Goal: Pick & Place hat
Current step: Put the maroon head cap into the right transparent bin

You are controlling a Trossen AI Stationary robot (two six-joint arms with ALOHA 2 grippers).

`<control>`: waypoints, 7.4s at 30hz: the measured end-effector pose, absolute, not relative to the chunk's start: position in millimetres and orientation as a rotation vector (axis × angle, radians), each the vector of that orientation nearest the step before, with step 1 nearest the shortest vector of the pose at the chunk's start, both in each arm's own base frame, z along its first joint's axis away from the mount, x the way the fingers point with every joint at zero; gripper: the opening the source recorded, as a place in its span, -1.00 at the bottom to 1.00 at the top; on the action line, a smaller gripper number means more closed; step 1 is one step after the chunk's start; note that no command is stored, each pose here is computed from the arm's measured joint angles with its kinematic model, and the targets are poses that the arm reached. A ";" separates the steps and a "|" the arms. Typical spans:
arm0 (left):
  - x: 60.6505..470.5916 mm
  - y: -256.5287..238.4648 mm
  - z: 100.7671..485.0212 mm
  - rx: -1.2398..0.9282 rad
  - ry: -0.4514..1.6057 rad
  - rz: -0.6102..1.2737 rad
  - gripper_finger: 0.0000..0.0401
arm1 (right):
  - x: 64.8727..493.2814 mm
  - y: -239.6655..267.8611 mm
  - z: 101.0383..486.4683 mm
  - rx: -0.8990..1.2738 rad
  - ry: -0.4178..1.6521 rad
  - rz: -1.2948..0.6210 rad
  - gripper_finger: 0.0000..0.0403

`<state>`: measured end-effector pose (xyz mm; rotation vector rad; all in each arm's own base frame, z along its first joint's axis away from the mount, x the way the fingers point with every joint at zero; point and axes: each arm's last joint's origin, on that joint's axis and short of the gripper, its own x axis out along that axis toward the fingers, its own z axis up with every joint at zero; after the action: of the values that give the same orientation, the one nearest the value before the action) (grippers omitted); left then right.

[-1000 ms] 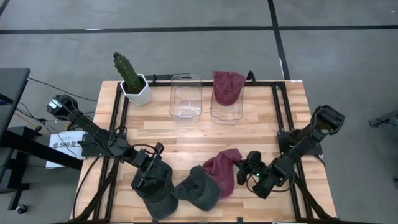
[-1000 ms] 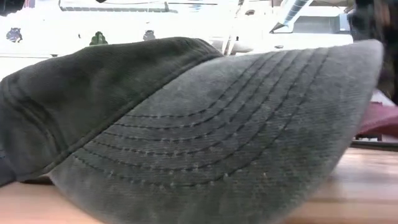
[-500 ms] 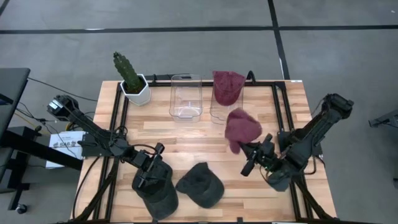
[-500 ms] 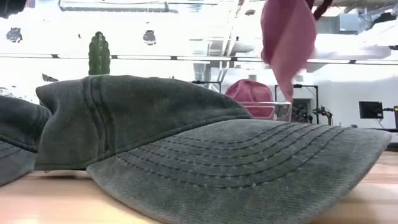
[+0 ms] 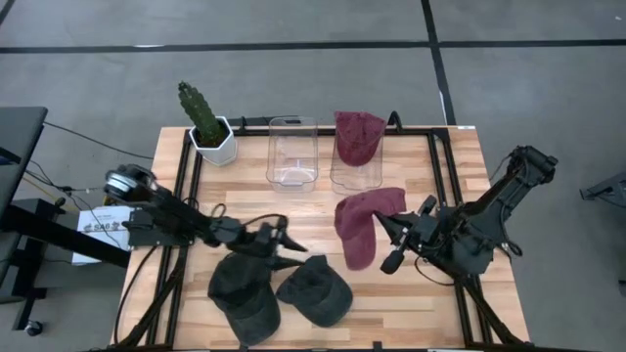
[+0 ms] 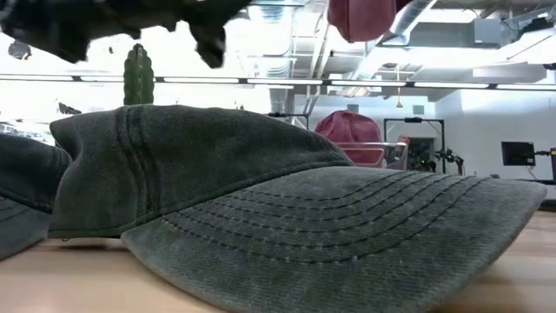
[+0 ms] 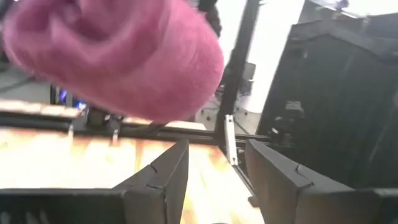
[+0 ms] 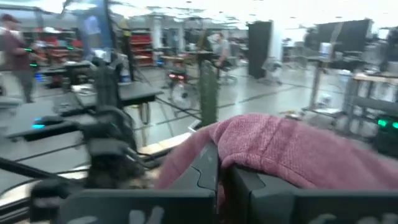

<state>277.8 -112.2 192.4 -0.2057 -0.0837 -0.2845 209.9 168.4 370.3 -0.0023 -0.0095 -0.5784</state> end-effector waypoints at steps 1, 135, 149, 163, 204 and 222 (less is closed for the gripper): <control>285.4 -112.7 190.5 -0.223 -0.079 -0.282 -0.22 | 211.1 167.8 372.8 -0.007 -0.017 -0.558 -1.00; 340.6 -133.7 202.1 -0.175 -0.268 -0.884 -0.22 | 172.2 209.3 360.6 -0.139 0.067 -0.060 -1.00; 341.9 -132.5 202.5 -0.167 -0.285 -0.818 -0.22 | 183.1 200.1 360.8 -0.125 0.069 -0.106 -1.00; 349.9 -128.8 187.6 -0.052 -0.177 -0.576 -0.22 | 189.4 196.9 361.9 -0.109 0.065 -0.054 -1.00; 355.5 -112.8 188.4 0.061 -0.215 -0.485 -0.22 | 213.6 176.3 382.5 -0.129 -0.096 0.004 -1.00; 356.5 -108.0 190.6 0.061 -0.237 -0.471 -0.22 | 218.6 170.3 381.0 -0.157 -0.081 -0.035 -1.00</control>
<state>356.5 -108.0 190.6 0.0606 -0.2375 -0.4711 218.6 170.3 381.0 -0.1572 -0.0806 -0.0348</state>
